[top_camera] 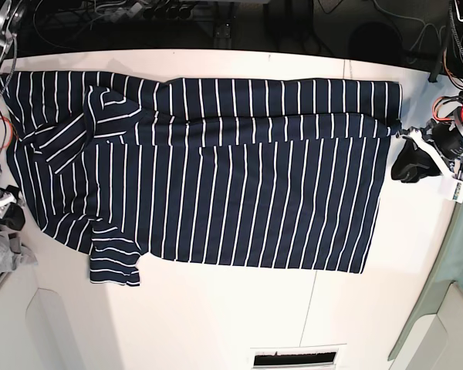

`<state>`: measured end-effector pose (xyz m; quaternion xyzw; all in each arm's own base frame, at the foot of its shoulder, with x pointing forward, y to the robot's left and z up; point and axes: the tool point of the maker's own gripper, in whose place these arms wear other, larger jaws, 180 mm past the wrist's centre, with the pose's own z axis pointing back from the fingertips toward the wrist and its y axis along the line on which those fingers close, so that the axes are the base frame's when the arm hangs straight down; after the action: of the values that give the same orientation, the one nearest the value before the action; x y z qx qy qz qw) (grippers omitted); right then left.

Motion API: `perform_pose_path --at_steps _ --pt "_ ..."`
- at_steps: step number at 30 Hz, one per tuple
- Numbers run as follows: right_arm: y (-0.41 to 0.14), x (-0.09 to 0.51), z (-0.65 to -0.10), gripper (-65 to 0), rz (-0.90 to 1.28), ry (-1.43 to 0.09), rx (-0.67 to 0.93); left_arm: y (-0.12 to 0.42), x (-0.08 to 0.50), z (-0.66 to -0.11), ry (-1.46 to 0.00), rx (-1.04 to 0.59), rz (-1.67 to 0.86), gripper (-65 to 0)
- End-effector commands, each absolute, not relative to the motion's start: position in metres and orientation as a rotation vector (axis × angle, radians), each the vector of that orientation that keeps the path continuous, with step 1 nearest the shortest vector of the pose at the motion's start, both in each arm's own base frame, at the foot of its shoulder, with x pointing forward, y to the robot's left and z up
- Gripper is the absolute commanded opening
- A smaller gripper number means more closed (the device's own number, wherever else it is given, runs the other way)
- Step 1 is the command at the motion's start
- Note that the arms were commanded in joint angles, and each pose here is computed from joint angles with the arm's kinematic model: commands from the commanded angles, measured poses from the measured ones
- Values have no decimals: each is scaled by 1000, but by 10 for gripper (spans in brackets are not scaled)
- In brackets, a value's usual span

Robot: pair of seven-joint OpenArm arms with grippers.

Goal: Layout the t-shirt on the table in an organized manner, then fold the t-shirt properly
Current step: 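Grasp the shirt's opposite edge with both grippers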

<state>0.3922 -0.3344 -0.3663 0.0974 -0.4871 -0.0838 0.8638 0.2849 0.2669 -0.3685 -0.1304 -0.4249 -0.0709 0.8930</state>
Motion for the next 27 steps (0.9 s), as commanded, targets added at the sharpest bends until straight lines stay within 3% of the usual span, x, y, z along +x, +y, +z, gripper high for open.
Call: perform_pose_path --at_steps 1,7,15,27 --pt "-349 414 -340 -408 -190 -1100 160 267 292 -358 -914 -265 -171 -446" --pt "-356 441 -371 -408 -218 -994 39 250 288 -372 -877 -259 -241 -363" --pt "-344 410 -441 -408 -211 -785 46 257 308 -362 -943 -224 -188 -361" --pt "-320 396 -458 -408 -156 -752 124 298 384 -387 -950 -192 -9 -361"
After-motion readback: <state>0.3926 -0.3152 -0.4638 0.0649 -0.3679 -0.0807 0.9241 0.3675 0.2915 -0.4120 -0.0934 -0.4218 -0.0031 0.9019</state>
